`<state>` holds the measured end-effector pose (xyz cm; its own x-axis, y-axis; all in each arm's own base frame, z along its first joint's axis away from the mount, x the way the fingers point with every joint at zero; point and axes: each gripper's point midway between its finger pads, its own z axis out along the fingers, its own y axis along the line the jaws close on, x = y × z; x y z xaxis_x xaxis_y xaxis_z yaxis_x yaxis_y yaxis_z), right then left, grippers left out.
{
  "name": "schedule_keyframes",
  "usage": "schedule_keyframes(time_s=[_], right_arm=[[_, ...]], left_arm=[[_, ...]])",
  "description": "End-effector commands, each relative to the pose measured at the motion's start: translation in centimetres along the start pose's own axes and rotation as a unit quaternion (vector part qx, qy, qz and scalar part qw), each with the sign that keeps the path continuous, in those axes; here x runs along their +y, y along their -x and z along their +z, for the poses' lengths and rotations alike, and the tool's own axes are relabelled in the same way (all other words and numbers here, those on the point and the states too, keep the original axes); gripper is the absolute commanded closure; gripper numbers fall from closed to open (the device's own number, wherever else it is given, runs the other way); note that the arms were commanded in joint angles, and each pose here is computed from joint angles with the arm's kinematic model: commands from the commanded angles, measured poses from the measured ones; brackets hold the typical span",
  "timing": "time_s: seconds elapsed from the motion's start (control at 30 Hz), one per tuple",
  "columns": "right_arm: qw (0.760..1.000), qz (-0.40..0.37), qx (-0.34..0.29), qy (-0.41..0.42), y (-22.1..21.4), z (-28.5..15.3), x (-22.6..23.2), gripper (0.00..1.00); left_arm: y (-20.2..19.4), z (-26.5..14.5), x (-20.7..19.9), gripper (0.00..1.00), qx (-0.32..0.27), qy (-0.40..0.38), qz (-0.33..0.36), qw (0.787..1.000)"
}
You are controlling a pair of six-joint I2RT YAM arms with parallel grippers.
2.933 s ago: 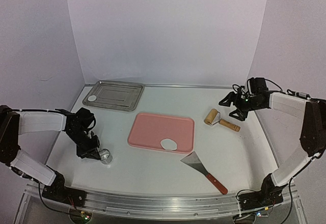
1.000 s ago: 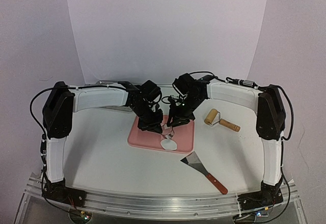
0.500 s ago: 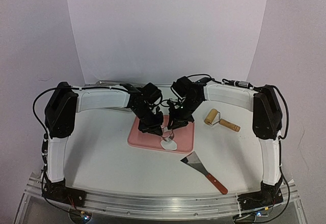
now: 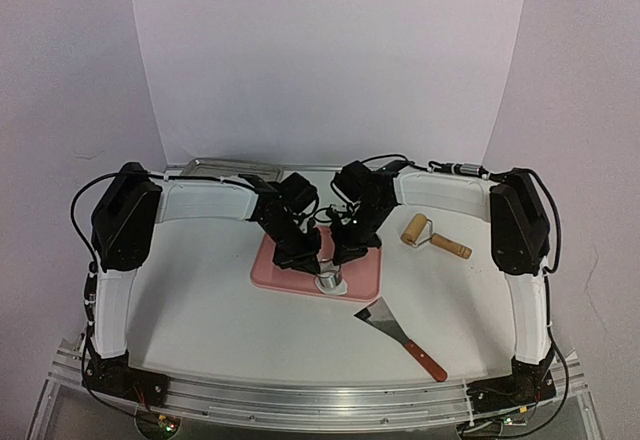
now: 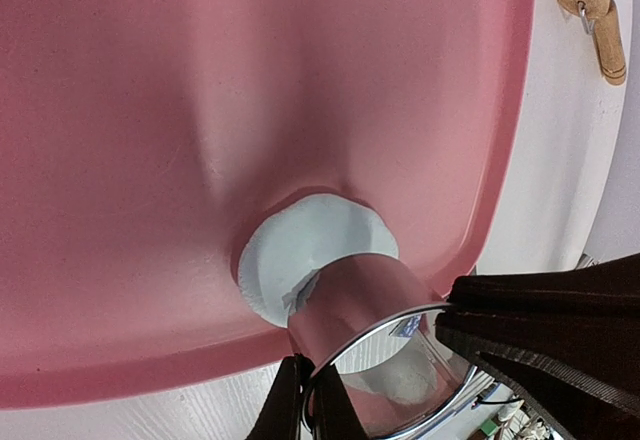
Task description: Roll out the dumpling wrappers from the dough
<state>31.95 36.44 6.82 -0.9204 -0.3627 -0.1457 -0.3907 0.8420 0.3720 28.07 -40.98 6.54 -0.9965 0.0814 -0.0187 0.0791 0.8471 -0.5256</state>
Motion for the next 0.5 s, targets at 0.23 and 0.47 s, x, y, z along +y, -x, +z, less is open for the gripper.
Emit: schedule_keyframes(time_s=[0.23,0.47], right_arm=[[0.999,0.012,0.021,-0.042,-1.3,2.9,-2.6,1.00],[0.999,0.013,0.025,-0.033,-1.3,3.5,-2.5,1.00]], left_arm=[[2.2,-0.1,-4.0,0.98,-0.033,-0.072,0.058,0.995],[2.4,-0.1,-3.8,0.98,-0.039,-0.051,0.080,0.995]])
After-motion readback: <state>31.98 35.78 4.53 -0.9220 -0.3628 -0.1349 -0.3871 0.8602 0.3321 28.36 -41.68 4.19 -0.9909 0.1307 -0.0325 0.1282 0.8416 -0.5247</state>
